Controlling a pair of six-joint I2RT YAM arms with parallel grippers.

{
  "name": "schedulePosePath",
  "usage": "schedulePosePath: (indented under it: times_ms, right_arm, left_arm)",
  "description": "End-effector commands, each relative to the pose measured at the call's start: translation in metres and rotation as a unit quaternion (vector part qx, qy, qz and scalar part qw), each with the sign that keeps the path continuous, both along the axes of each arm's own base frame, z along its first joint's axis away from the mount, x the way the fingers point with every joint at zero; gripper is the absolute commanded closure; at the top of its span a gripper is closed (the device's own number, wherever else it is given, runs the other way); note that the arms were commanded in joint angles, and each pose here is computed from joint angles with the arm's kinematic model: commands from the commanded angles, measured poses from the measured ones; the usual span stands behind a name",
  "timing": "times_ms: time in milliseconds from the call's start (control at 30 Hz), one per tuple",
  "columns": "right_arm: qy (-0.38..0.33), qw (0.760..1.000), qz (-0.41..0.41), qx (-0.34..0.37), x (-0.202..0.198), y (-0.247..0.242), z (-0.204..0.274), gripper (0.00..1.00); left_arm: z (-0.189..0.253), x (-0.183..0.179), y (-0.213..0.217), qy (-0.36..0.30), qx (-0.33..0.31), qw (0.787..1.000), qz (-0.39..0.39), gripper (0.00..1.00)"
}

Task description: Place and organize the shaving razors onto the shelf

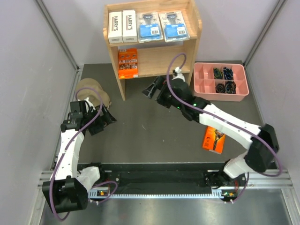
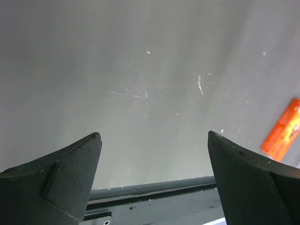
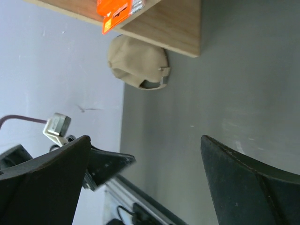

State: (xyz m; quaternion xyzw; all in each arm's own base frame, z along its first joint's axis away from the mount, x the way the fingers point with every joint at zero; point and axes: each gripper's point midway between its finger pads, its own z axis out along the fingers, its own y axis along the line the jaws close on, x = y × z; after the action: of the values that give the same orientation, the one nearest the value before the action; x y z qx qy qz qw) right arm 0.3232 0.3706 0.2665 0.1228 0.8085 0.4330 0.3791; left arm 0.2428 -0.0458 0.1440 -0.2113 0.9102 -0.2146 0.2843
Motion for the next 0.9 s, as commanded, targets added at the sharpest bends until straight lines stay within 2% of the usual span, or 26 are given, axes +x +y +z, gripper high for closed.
schedulePosePath:
  times_ms: [0,100,167,467,700,867]
  right_arm:
    - [0.001,0.994,-0.029,-0.11,-0.02,-0.071,-0.013,0.01]
    - [0.012,0.987,-0.053,-0.149,-0.034,-0.116,-0.024,0.01]
    - [0.014,0.985,-0.075,-0.153,-0.043,-0.146,-0.022,0.01]
    - [0.101,0.969,-0.132,-0.181,-0.077,-0.245,-0.075,0.01]
    - [0.115,0.962,-0.143,-0.203,-0.084,-0.264,-0.082,0.01]
    - [0.176,0.954,-0.153,-0.189,-0.083,-0.281,-0.115,0.02]
  left_arm:
    - [0.014,0.012,-0.012,-0.038,-0.026,0.998,-0.032,0.01]
    - [0.02,0.015,-0.017,-0.054,-0.038,0.997,-0.043,0.01]
    - [0.023,0.017,-0.021,-0.06,-0.049,0.996,-0.05,0.01]
    - [0.025,0.023,-0.033,-0.06,-0.094,0.992,-0.057,0.01]
    - [0.022,0.023,-0.036,-0.053,-0.102,0.991,-0.061,0.01]
    - [0.022,0.02,-0.041,-0.048,-0.118,0.99,-0.067,0.01]
